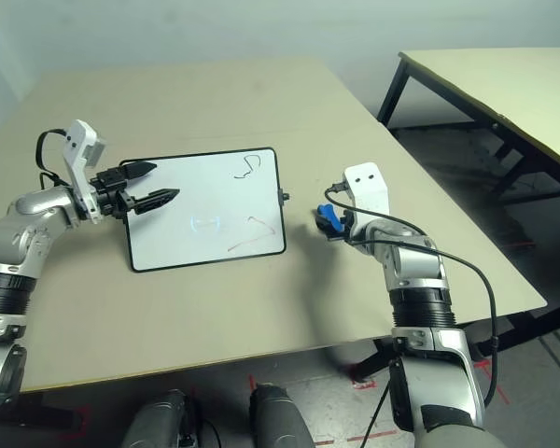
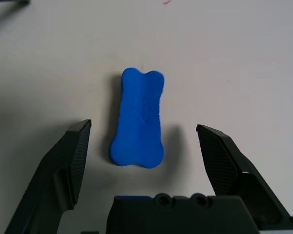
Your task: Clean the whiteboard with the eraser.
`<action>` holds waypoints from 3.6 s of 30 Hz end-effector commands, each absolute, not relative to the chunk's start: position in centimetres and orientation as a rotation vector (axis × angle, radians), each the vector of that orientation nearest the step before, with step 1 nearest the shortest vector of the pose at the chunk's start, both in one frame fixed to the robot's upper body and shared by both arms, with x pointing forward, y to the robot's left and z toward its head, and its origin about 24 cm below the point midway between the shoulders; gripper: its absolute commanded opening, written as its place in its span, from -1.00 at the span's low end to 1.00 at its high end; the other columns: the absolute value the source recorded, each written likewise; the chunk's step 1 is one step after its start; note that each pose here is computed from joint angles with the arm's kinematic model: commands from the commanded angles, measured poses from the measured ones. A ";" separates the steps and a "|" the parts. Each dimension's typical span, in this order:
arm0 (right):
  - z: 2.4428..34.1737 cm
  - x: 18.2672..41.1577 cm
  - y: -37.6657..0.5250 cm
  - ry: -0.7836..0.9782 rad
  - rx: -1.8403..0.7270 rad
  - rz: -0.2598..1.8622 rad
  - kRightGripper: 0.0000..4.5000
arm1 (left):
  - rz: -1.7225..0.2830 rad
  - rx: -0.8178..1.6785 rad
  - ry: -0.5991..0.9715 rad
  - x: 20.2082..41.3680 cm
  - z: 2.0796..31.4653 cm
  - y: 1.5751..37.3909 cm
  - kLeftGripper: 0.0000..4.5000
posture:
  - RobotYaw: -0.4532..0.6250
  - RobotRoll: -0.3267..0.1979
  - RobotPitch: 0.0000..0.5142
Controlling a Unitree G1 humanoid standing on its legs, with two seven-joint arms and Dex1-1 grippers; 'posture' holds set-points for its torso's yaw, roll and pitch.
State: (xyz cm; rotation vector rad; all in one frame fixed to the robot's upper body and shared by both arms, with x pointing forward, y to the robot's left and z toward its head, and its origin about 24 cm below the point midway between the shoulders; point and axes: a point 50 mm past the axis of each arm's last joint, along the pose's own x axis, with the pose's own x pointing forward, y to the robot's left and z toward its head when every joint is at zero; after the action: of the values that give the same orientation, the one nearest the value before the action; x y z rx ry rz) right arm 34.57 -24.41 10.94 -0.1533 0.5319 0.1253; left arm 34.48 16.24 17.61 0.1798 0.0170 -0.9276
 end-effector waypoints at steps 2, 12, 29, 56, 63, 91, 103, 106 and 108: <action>10.8 35.5 -23.8 0.519 -0.172 0.138 0.99 | -0.949 0.212 0.036 34.5 16.8 15.3 1.00 | -0.43 0.25 -0.87; 9.6 36.2 -23.2 0.572 -0.148 0.136 0.29 | -0.967 0.191 0.049 33.9 16.3 14.7 1.00 | -0.39 0.25 -0.85; 17.3 37.6 -22.0 0.387 -0.215 0.202 -0.69 | -0.964 0.193 0.068 33.5 16.1 14.6 1.00 | -0.40 0.25 -0.87; 18.4 37.4 -12.1 0.461 -0.319 0.506 -0.73 | -0.951 0.242 0.065 33.7 17.1 14.0 1.00 | -0.34 0.25 -0.71; 19.3 38.2 -12.1 0.424 -0.312 0.469 -0.73 | -0.950 0.237 0.073 33.5 16.9 14.0 1.00 | -0.33 0.25 -0.69; 18.4 37.6 -12.3 0.462 -0.321 0.438 -0.75 | -0.954 0.225 0.078 33.3 16.6 13.5 1.00 | -0.35 0.25 -0.69; 17.6 35.9 -10.3 0.494 -0.317 0.526 -0.75 | -0.954 0.223 0.078 33.4 16.6 13.5 1.00 | -0.34 0.25 -0.70; 17.8 36.1 -10.3 0.487 -0.315 0.524 -0.75 | -0.953 0.223 0.079 33.4 16.6 13.5 1.00 | -0.34 0.25 -0.71; 17.9 36.1 -10.3 0.483 -0.315 0.522 -0.75 | -0.952 0.222 0.078 33.5 16.7 13.5 1.00 | -0.34 0.25 -0.71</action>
State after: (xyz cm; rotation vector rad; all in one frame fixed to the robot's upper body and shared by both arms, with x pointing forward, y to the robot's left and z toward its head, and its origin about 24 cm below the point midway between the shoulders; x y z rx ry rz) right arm 36.16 -10.67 18.39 -0.3149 0.4583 0.5102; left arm 33.47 13.48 16.97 0.2206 0.0599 -0.9542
